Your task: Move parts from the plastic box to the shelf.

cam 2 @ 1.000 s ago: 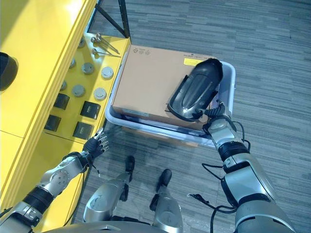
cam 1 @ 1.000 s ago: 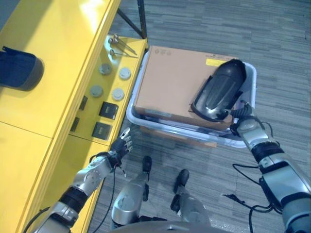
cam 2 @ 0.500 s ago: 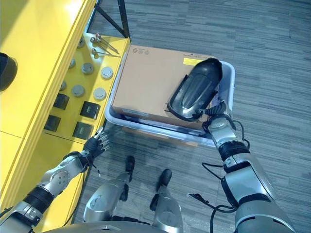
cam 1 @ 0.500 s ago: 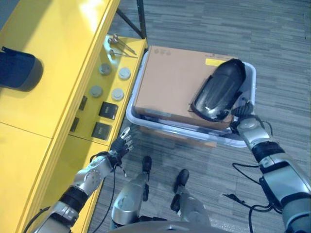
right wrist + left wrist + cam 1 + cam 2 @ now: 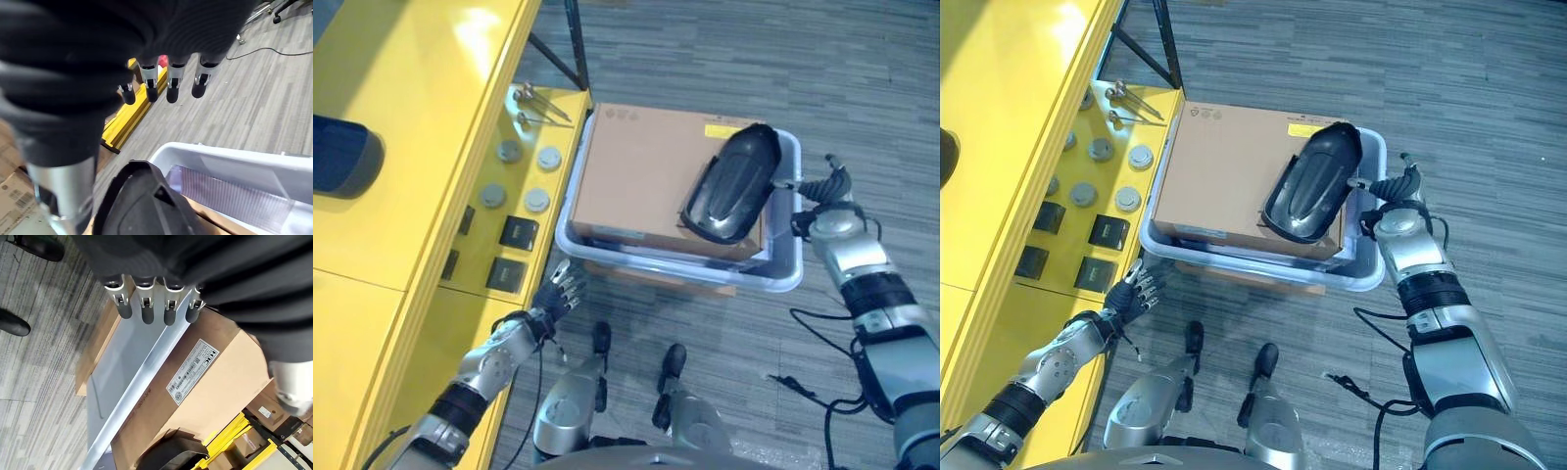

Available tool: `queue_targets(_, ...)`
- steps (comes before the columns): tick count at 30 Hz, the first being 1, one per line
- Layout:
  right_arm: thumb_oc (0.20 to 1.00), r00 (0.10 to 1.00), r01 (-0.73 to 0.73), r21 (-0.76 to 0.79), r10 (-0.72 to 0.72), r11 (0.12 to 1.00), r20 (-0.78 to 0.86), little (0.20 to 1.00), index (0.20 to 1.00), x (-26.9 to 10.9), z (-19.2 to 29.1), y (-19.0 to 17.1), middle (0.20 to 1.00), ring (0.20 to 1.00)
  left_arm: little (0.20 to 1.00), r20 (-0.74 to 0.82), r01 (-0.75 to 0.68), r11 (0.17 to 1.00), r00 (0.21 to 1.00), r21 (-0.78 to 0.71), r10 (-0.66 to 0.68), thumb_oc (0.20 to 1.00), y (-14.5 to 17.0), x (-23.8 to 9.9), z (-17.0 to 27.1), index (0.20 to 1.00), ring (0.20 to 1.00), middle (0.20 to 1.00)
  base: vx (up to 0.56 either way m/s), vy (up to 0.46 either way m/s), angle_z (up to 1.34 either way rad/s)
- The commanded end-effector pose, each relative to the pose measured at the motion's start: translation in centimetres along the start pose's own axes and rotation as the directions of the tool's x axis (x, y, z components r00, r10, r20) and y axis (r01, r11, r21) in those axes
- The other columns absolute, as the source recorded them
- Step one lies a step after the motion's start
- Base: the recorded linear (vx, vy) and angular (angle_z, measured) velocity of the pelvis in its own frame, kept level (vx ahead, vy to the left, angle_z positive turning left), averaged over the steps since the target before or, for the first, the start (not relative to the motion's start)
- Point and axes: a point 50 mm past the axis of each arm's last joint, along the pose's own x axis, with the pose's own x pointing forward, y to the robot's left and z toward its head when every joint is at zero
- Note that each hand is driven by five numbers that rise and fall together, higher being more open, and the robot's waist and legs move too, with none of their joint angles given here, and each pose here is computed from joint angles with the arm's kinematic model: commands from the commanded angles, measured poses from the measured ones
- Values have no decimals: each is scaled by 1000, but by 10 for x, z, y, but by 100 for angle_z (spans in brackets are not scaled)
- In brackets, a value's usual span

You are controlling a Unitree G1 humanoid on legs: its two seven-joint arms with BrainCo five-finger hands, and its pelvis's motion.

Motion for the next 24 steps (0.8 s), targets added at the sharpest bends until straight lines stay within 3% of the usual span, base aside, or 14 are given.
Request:
queue_targets(1,1000,989,147,-20,-147,989,15,1000,1000,5,3,-13,1000,1000,1000,58,79,996,995,-37,-77,1000,-16,4,0,1000,1000,1000,-35,23,1)
queue_targets(24,1000,981,191,102,-186,976,-60,1000,1000,13,7,2,1000,1000,1000,140,172,985,976,-18,-168,1000,-31,15,18,1000,1000,1000,-21,17,3)
